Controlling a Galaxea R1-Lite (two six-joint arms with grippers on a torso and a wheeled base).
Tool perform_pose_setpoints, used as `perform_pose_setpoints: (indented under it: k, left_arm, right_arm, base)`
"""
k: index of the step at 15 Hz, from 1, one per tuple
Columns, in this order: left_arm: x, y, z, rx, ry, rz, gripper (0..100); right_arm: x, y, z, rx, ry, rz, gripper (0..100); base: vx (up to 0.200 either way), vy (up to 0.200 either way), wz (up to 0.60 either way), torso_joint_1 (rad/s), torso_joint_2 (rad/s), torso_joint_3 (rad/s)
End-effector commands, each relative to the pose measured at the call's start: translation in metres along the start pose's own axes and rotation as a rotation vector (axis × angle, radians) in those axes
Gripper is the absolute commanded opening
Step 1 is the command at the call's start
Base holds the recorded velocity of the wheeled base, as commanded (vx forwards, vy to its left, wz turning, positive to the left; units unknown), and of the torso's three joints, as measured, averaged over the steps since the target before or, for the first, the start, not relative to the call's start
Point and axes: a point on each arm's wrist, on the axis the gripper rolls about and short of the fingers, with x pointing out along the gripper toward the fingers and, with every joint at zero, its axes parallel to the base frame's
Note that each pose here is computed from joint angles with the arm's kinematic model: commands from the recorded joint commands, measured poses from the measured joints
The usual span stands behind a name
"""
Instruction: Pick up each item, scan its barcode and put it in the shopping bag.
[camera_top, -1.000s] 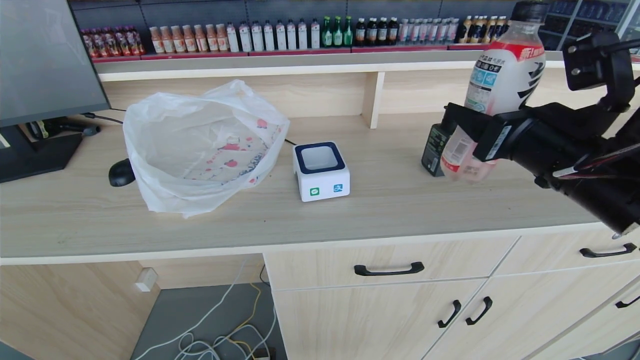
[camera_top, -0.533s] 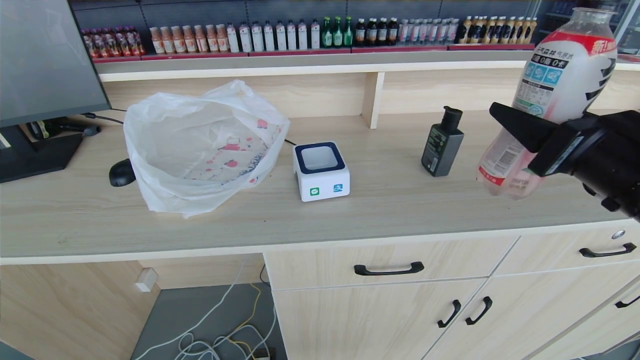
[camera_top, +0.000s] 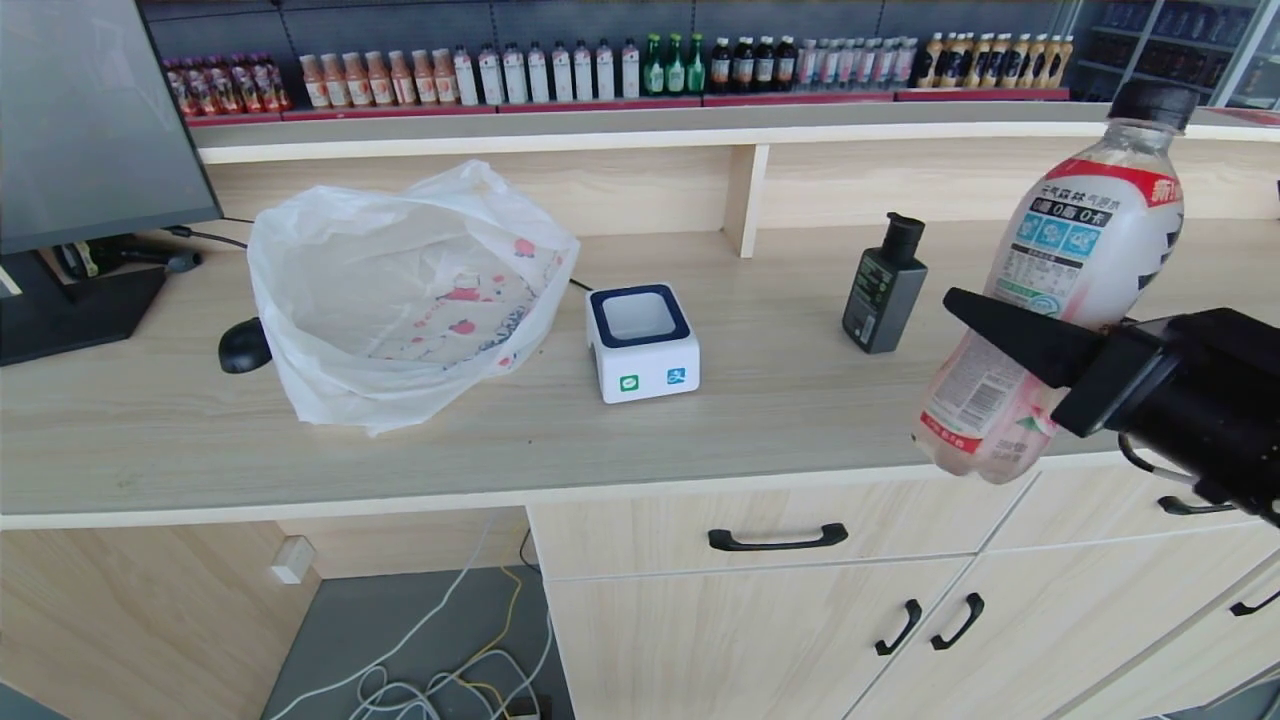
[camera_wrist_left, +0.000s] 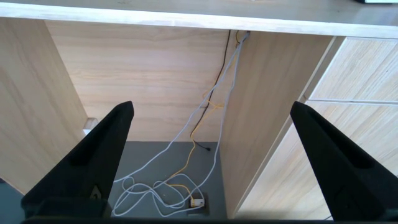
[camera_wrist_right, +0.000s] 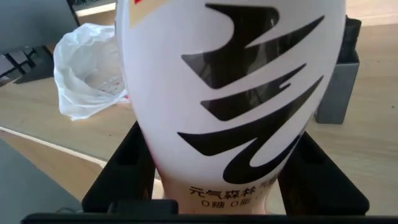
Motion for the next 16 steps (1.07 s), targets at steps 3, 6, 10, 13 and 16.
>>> perform_pose_setpoints:
  k: [3, 6, 10, 13, 16]
  left_arm:
    - [0.000, 0.000, 0.000, 0.000, 0.000, 0.001, 100]
    - [0.000, 0.000, 0.000, 0.000, 0.000, 0.001, 100]
    - [0.000, 0.000, 0.000, 0.000, 0.000, -0.001, 100]
    - [0.000, 0.000, 0.000, 0.000, 0.000, 0.001, 100]
    - [0.000, 0.000, 0.000, 0.000, 0.000, -0.001, 100]
  right_arm:
    - [0.004, -0.001, -0.023, 0.119, 0.108, 0.085, 0]
    - [0.006, 0.010, -0.027, 0.154, 0.166, 0.302, 0]
    - [0.004, 0.032, -0.036, 0.240, 0.250, 0.520, 0]
    - [0.014, 0.040, -0.044, 0.308, 0.253, 0.625, 0]
    - [0.033, 0.043, -0.055, 0.309, 0.185, 0.690, 0]
  base:
    - [0.000, 0.000, 0.00, 0.000, 0.00, 0.000]
    - [0.000, 0.000, 0.00, 0.000, 0.00, 0.000]
    - [0.000, 0.000, 0.00, 0.000, 0.00, 0.000]
    - [0.000, 0.000, 0.00, 0.000, 0.00, 0.000]
    - [0.000, 0.000, 0.00, 0.000, 0.00, 0.000]
